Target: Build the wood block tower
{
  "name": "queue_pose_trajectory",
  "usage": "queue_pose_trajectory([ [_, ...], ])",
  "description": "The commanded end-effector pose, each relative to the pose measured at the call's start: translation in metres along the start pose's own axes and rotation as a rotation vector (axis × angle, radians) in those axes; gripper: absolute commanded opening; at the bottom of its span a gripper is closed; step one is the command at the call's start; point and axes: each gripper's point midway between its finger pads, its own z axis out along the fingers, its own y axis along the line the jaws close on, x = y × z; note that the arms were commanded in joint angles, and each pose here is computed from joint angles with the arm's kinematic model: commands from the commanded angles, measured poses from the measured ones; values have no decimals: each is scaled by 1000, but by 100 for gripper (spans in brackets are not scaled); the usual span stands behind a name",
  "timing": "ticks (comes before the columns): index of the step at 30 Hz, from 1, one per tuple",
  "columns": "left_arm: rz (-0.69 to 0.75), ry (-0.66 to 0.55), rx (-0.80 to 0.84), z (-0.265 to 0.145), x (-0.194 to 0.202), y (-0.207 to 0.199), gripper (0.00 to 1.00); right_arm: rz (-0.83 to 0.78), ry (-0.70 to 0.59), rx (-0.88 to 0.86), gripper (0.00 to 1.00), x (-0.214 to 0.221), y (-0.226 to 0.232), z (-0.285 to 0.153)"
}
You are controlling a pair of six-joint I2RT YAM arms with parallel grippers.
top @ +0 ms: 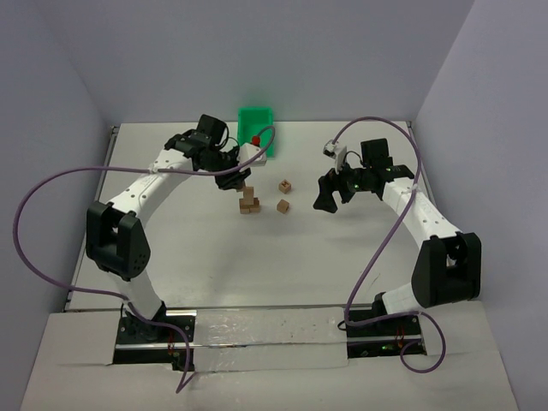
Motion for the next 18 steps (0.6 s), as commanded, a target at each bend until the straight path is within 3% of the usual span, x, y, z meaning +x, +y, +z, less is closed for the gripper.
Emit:
queue_pose_trajectory([
  [1, 68, -55, 39, -5, -17, 1, 21, -17, -6, -5, 100, -3, -2, 0],
  [18, 130, -78, 131, 4, -23, -4, 26, -13, 1, -11, 100, -1, -2, 1],
])
